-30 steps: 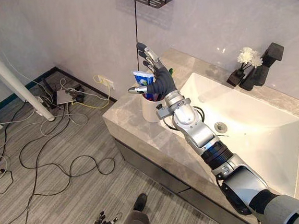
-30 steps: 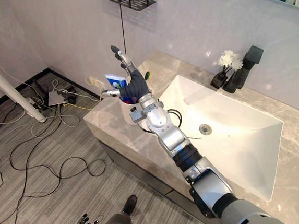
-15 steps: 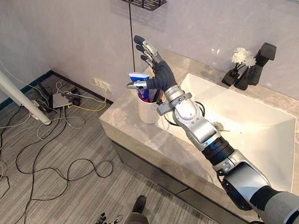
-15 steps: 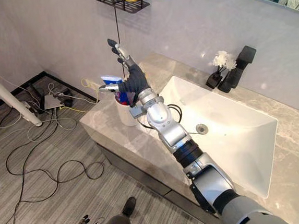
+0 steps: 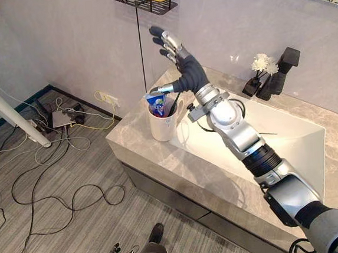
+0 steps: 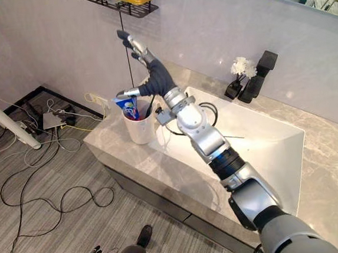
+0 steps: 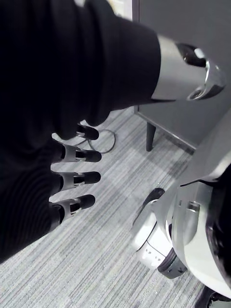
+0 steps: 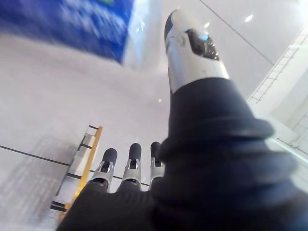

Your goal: Organize washtable

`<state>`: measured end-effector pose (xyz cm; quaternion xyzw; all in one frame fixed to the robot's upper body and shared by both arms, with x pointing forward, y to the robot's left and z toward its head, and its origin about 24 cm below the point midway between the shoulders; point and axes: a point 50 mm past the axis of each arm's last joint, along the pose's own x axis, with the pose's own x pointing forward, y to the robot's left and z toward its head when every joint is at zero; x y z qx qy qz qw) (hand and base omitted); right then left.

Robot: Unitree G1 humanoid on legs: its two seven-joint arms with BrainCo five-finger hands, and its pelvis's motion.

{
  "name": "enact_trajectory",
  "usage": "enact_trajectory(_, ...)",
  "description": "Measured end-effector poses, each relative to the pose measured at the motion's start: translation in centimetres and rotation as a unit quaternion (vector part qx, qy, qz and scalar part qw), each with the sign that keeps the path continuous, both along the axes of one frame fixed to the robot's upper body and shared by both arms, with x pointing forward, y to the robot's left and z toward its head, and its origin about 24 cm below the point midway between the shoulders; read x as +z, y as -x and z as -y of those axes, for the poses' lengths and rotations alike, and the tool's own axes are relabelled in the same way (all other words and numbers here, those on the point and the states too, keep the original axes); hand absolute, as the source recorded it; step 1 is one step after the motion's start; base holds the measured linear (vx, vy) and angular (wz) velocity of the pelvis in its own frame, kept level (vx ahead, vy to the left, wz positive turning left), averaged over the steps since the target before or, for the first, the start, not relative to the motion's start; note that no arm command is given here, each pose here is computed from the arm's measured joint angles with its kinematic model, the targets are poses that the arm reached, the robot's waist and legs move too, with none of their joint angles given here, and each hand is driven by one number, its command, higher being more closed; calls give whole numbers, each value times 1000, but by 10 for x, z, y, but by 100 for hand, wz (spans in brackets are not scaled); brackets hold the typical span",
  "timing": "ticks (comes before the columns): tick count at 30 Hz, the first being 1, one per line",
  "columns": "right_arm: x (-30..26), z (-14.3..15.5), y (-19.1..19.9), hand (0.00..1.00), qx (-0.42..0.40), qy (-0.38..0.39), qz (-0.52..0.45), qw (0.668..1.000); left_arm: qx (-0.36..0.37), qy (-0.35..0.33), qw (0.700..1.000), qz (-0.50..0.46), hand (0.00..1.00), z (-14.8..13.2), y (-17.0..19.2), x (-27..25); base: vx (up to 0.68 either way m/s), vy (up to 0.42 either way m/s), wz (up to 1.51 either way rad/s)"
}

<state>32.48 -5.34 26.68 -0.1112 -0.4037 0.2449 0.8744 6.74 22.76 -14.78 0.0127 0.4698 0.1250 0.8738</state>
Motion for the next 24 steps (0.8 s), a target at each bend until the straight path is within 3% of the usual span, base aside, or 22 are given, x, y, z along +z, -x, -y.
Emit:
enact_trajectory(9,50,15,26,0,11,29,127,991,1,-1,1000,-10,0,-2,5,-2,-27,3,-13)
enact_trajectory(15,100,47,79,0,3,35,298,954,4,-4,1000,-10,0,-5,6,-1,-11,-1,-5)
enact_trajectory(17,109,71,93,0,-32,15,341,939,7,-4,1000,-9,0,-5,5,-1,-8,2,-10)
enact_trajectory(19,112,114,111,0,-112,-27,383,916,8,-5,1000,-13,0,-6,7,-2,-12,10,-17)
enact_trajectory(24,87,207,139,0,-313,-119,385,860,9,-1,1000,-22,0,-5,12,-4,-8,9,-15)
